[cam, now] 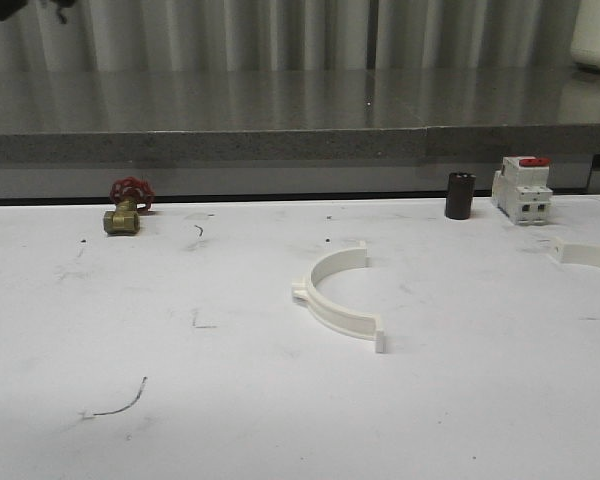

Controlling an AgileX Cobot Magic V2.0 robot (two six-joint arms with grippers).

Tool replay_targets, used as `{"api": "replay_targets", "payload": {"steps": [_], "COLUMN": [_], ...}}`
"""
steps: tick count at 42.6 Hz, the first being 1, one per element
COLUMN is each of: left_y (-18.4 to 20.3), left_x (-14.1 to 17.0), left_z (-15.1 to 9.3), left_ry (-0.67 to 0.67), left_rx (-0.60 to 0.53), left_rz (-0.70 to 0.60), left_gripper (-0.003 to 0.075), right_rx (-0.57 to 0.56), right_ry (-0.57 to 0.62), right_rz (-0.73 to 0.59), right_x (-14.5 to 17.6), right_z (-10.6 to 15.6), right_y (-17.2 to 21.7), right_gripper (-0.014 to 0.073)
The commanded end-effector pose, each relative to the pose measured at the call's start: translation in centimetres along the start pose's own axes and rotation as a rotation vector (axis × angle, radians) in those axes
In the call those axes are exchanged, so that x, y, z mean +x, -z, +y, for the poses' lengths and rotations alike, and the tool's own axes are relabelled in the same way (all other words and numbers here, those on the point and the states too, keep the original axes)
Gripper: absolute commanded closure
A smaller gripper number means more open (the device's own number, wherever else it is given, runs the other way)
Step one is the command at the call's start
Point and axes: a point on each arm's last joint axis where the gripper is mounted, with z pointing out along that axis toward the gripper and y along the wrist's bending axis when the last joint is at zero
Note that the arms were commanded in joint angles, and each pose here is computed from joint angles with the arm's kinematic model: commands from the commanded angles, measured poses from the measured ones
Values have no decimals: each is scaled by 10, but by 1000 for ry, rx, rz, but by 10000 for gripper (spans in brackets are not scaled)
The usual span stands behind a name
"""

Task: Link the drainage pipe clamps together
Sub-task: 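Open the left gripper and withdraw it upward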

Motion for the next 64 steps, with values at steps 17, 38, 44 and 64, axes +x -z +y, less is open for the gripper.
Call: {"api": "replay_targets", "payload": {"steps": [17,38,44,64], "left_y": [46,46,46,46], "left_x": [63,63,63,63], "left_z": [-4,-4,-4,-4], "left_ry": [5,5,5,5], "left_rx": [-3,-3,-3,-3], "left_rz": [-155,-158,-158,-158], "left_gripper": [407,407,407,407], "right_rx": [2,18,49,112], "right_ry": [7,15,-9,14], "right_rz": [-77,82,169,425], "right_x": [-13,-38,-62,-93], "right_z": [0,1,-4,-39], "right_y": [4,-12,-37,-135], "right_gripper": [140,140,140,140]}}
